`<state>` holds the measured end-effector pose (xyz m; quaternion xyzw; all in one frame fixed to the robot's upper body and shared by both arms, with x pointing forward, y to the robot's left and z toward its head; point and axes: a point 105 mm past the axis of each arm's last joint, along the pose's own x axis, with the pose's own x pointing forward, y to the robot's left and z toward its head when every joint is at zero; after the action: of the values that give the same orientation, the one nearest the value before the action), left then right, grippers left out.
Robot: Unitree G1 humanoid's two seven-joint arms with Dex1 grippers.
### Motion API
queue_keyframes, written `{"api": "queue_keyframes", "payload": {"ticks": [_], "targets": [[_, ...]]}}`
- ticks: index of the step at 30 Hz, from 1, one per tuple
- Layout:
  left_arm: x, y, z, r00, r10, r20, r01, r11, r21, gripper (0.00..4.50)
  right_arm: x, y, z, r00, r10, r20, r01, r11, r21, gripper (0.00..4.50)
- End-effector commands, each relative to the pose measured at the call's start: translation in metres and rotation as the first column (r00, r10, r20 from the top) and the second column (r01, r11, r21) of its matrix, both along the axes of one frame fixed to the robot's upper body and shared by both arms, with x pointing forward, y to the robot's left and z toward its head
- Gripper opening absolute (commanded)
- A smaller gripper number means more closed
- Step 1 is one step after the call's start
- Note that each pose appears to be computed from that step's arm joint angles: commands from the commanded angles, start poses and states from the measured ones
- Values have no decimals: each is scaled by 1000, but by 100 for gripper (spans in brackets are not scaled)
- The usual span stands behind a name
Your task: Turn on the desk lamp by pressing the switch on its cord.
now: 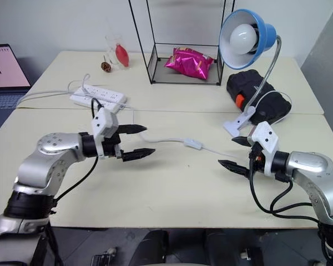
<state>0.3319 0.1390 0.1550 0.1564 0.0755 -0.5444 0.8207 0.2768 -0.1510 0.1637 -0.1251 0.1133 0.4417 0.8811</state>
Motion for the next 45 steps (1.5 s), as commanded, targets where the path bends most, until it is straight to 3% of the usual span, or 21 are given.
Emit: {"api": "queue_keyframes", "payload": {"ticks": [1,11,23,36,45], "targets": [[15,-12,-1,999,-53,9,53,998,24,439,-5,8,14,999,-10,36,9,1000,14,450],[47,-52,-18,985,-163,-50,166,984,62,439,-20,12,11,999,-39,-1,39,999,14,450],[58,-79,-35,975,-203,-91,213,970,121,439,-29,12,14,997,-71,-13,71,997,21,450],[63,-95,-34,972,-182,-148,194,978,73,439,-33,12,15,996,-83,-21,84,996,23,450],[60,-91,-39,967,-205,-148,221,970,102,243,-33,12,14,996,-85,-24,86,996,21,450]]}}
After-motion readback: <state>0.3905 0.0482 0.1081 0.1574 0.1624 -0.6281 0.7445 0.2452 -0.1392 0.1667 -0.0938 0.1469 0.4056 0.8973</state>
